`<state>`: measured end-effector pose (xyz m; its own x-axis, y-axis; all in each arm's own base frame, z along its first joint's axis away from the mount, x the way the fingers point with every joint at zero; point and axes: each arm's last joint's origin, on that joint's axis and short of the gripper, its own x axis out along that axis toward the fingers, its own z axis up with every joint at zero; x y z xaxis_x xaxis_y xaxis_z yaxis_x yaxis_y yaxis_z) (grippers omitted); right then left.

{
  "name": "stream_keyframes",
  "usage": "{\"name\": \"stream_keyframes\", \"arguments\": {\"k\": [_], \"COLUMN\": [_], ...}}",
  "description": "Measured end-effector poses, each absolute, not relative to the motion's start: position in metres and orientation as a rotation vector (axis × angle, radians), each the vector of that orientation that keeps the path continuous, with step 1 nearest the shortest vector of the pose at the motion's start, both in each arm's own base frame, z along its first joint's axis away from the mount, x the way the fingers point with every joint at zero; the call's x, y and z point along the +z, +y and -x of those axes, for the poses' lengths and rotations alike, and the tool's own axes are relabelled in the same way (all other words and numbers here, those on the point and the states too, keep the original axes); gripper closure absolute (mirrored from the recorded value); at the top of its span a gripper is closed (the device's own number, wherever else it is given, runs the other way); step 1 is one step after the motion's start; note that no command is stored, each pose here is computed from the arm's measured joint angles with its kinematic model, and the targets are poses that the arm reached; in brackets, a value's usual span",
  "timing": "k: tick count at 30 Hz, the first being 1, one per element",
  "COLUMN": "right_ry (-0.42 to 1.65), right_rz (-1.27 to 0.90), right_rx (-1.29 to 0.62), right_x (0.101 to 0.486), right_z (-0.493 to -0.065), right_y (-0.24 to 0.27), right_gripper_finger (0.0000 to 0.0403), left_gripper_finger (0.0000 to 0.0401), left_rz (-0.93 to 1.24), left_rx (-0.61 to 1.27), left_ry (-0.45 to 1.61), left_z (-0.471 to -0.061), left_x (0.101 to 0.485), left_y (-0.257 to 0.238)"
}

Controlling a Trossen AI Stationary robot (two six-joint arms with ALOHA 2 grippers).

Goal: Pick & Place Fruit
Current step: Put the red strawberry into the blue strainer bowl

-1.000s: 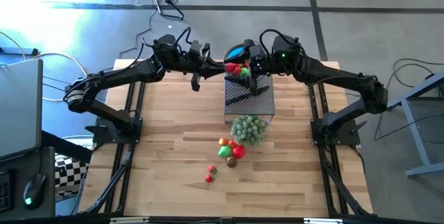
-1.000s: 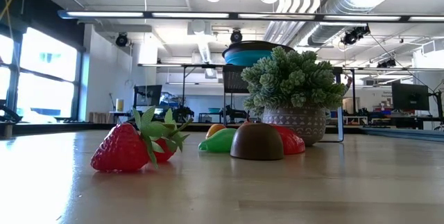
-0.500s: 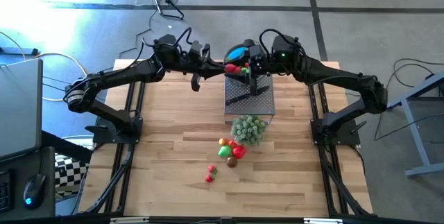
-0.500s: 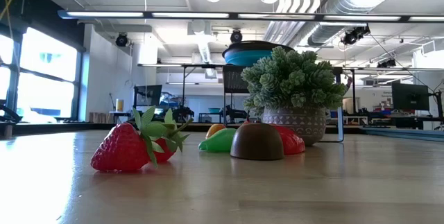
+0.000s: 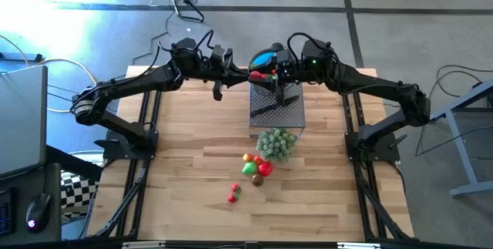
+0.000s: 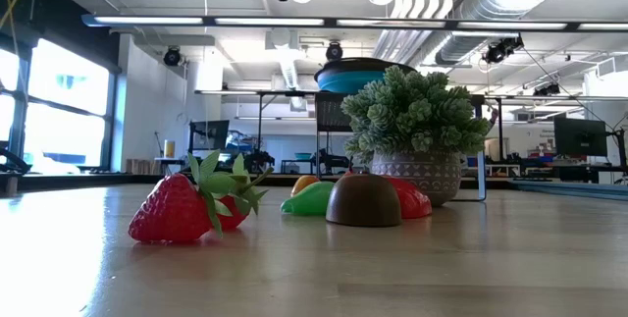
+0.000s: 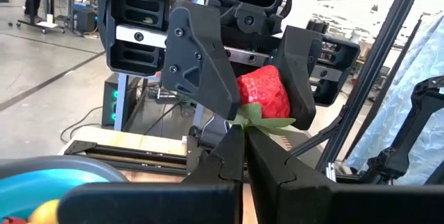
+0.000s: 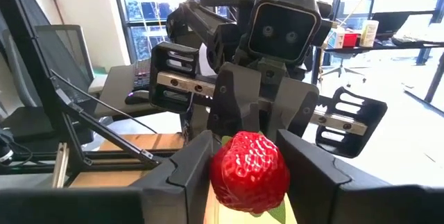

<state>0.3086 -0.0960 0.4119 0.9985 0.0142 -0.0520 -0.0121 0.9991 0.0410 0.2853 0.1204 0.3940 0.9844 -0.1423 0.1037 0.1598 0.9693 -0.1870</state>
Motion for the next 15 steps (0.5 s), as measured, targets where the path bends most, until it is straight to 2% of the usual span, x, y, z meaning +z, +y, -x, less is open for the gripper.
{"name": "stream_keyframes", "arguments": {"k": [6,15], "right_ry": [0.055,0.057], "right_rz": [-0.042,-0.048], "right_rx": [0.012,0.005], "right_x": [0.4116,0.4115], "right_z": [-0.3085,-0.3085], "right_y": [-0.0960,-0.0964], "right_gripper_finger": [0.0273,0.0269], "left_gripper_finger": [0.0396,0.0370], "left_rz": [0.196,0.207], "left_rx": [-0.151,-0.080], "left_ry": [-0.090,-0.103], "left_z": [-0.2853,-0.2855], "left_x": [0.3939,0.3943], "left_y": [0.1205,0.1224]}}
